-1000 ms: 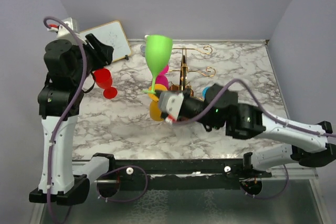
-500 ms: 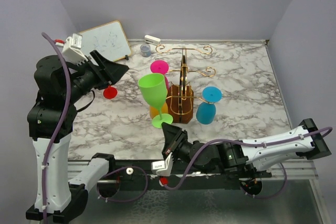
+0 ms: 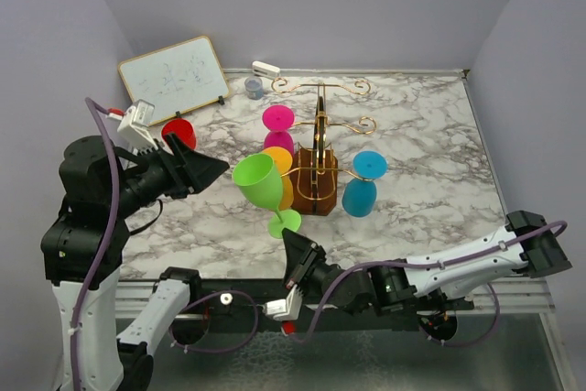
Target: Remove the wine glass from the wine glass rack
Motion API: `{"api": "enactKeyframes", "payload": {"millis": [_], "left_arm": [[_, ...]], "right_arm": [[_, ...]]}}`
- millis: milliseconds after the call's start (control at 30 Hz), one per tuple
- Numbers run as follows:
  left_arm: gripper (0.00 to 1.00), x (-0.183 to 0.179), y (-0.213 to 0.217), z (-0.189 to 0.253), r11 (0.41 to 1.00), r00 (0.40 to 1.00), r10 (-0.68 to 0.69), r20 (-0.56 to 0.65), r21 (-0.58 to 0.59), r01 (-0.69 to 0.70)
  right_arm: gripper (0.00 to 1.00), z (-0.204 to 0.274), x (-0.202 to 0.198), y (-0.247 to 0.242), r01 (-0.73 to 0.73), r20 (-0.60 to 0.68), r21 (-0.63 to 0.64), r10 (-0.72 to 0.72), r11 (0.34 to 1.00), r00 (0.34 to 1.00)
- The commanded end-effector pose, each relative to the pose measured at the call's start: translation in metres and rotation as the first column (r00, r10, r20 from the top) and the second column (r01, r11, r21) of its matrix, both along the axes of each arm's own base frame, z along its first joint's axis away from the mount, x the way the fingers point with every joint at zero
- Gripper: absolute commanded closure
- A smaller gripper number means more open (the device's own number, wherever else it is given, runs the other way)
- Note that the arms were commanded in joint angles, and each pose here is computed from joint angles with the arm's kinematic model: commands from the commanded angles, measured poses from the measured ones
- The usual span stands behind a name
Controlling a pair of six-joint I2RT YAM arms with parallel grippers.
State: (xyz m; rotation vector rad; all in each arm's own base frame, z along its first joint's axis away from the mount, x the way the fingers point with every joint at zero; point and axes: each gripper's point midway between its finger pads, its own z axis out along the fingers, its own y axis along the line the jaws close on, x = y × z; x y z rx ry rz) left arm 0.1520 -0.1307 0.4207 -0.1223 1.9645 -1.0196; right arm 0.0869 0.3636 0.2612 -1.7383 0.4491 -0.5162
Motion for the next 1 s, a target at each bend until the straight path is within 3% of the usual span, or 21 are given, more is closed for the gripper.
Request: {"api": "enactKeyframes", "payload": {"millis": [0,300,967], "left_arm": [[0.47,-0.010,-0.006,-0.036,0.998,0.993,-0.059,-0.100,0.010,0.060],[0.47,-0.012,-0.002,-0.064,0.997,0.986,-0.050,-0.160,0.050,0.059],[0.53,-0.015,-0.003,-0.099,0.995,0.969,-0.068,-0.236,0.058,0.084]], "right_arm": [[0.99,0.002,-0.005,0.008,-0.008,0.045,0.021,0.007,1.000,0.999],[0.99,-0.006,-0.010,0.013,-0.038,0.134,0.038,0.033,0.999,0.990],[0.99,-0.033,-0.018,0.020,-0.074,0.171,-0.043,0.080,0.996,0.982]]}}
